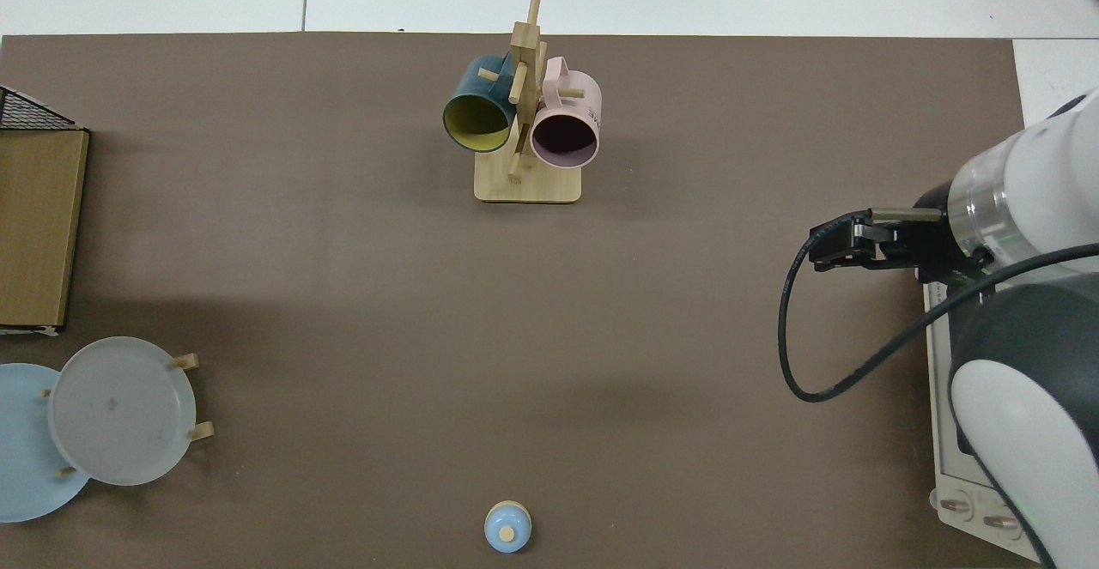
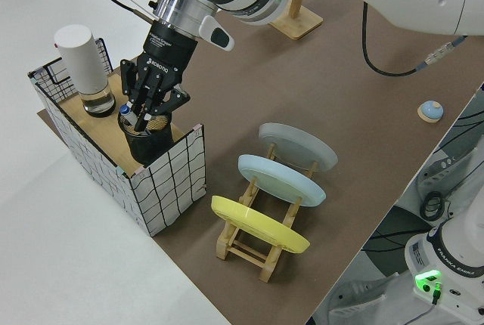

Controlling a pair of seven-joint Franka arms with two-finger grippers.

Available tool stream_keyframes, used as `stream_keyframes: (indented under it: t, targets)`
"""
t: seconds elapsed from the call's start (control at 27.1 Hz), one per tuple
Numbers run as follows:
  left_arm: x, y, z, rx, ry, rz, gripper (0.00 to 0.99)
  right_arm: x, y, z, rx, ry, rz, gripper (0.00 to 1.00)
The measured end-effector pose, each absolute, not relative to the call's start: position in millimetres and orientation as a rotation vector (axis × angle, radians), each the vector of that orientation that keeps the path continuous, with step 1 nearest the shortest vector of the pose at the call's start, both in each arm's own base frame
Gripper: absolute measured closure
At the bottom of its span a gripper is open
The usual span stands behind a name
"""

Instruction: Put markers into pen holder

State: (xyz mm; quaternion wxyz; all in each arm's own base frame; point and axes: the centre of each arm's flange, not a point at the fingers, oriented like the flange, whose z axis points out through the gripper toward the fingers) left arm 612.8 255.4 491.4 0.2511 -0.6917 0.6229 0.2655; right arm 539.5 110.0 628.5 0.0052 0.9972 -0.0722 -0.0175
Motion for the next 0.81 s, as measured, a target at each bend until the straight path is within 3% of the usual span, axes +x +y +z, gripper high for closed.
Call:
stream_keyframes:
  t: [0.7,0.77,0.81]
  targets:
    - [611.8,257.8,491.6,-1.874,1.715,0.729,0.806,539.5,110.0,628.5,3.123,-0.226,-0.055,0.00]
    - [611.8,257.8,491.4,-1.876,1.716,0.727,0.744,539.5,110.0,628.5,3.123,-0.226,-0.055,0.00]
    - [611.7,257.7,491.4,-1.878,1.716,0.725,0.652,539.5,110.0,628.5,3.123,-0.226,-0.055,0.00]
